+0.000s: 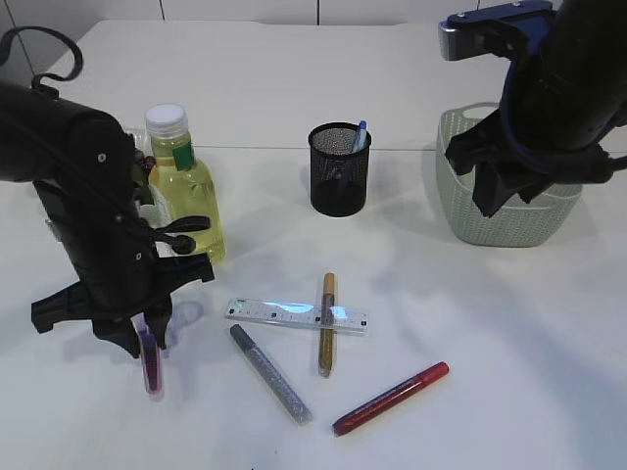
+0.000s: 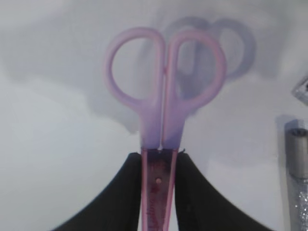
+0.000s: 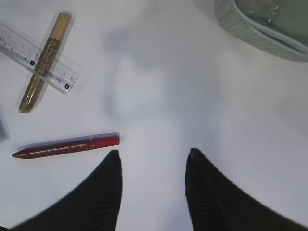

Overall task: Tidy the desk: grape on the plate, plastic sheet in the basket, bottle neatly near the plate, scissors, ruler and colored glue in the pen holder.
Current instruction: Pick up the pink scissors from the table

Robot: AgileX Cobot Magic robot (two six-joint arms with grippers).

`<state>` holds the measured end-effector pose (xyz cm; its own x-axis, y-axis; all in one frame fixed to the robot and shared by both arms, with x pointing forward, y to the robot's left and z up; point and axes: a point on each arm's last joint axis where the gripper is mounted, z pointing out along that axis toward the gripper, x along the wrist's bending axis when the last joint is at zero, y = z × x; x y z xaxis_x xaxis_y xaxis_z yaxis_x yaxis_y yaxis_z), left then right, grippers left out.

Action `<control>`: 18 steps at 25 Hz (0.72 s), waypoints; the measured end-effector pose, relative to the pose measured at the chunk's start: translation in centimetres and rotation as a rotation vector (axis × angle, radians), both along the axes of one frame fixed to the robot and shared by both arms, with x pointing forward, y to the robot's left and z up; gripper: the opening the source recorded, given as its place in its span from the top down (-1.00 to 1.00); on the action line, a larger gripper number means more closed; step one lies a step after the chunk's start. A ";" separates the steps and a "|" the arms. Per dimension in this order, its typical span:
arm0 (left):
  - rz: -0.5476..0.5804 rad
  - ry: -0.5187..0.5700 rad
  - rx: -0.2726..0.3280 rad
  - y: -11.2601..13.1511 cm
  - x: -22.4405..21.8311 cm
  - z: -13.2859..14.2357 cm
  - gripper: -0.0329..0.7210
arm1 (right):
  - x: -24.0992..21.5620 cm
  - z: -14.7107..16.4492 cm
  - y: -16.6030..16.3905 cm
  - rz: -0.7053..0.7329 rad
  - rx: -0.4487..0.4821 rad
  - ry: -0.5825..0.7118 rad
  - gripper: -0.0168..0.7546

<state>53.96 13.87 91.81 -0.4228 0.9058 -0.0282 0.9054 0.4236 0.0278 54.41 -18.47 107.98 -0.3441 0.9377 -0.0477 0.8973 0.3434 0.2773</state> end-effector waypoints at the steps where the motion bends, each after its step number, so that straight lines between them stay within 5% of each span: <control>1: -0.007 -0.010 -0.003 -0.1 -0.1 0.4 0.53 | 0.0 0.0 0.0 0.000 0.000 0.000 0.04; 18: -0.123 -0.026 0.018 -1.1 -1.3 2.1 0.53 | 0.0 0.0 0.0 0.000 0.000 0.000 0.04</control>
